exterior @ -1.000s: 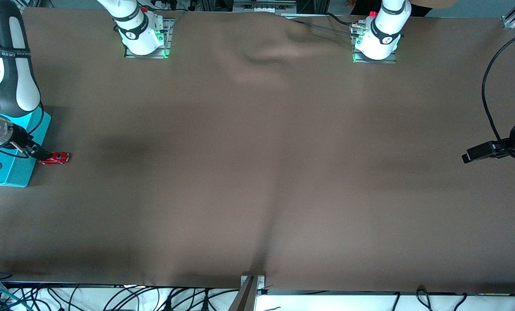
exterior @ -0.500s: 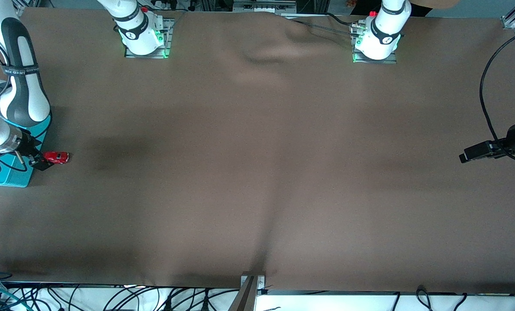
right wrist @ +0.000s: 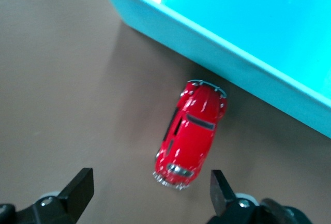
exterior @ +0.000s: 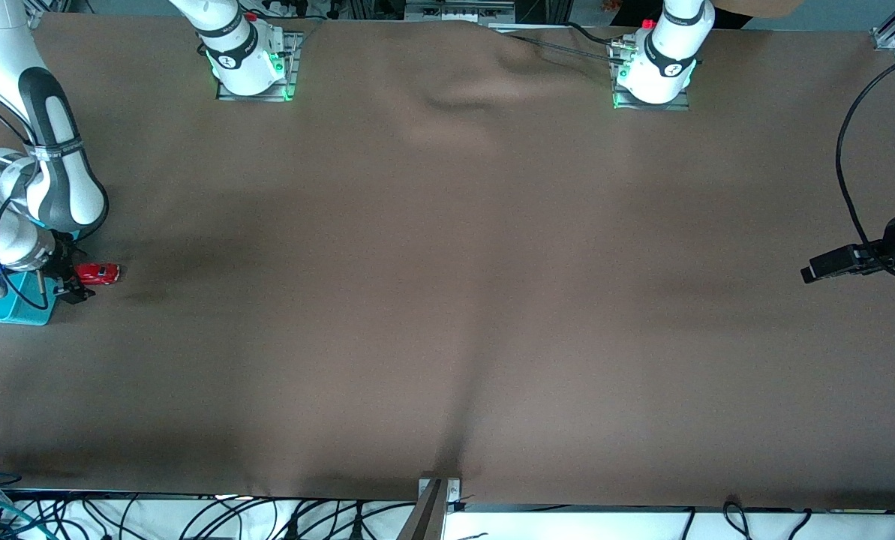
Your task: Wind red beetle toy and store in blue box
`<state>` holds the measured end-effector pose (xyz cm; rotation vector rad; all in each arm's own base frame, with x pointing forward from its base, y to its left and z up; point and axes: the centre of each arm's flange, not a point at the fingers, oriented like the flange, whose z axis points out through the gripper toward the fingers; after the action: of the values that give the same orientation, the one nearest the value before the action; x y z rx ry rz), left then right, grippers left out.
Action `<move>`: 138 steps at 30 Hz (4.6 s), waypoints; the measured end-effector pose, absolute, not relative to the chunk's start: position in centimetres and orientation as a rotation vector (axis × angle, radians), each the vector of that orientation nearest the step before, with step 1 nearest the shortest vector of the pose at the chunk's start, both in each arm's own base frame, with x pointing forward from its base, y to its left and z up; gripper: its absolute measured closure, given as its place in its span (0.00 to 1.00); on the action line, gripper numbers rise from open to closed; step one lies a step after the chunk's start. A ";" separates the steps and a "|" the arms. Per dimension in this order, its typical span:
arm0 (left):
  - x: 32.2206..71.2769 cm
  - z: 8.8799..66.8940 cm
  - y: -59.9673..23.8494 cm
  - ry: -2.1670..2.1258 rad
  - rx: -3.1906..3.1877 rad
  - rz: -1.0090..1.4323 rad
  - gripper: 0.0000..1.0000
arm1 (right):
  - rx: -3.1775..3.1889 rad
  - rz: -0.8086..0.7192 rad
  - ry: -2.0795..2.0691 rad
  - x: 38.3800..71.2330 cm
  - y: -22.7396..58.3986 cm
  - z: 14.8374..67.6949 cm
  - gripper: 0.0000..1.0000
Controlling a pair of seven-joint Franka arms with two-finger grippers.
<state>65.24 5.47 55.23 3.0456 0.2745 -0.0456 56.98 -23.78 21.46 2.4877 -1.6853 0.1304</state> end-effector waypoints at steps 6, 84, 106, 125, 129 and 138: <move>65.2 55.2 5.4 0.273 3.046 -0.046 0.00 | 2.462 0.142 -1.715 55.9 -25.5 19.7 0.00; 65.2 55.2 5.3 0.268 3.045 -0.047 0.00 | 2.871 -0.238 -0.526 56.9 -19.4 29.8 0.54; 65.2 55.2 5.4 0.270 3.046 -0.046 0.00 | 2.876 -0.262 -0.203 53.5 -30.7 33.3 0.54; 65.2 55.2 5.4 0.270 3.046 -0.047 0.00 | 2.912 -0.234 0.037 49.4 -39.1 31.7 0.54; 65.2 55.2 5.4 0.270 3.046 -0.047 0.00 | 2.927 -0.207 0.078 48.5 -40.8 30.1 0.54; 65.2 55.2 5.4 0.271 3.045 -0.046 0.00 | 2.924 -0.192 0.161 47.3 -43.2 26.4 0.54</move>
<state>65.24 5.40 55.22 3.0455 0.2708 -0.0465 47.26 -43.21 26.36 2.9238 0.1613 -0.1919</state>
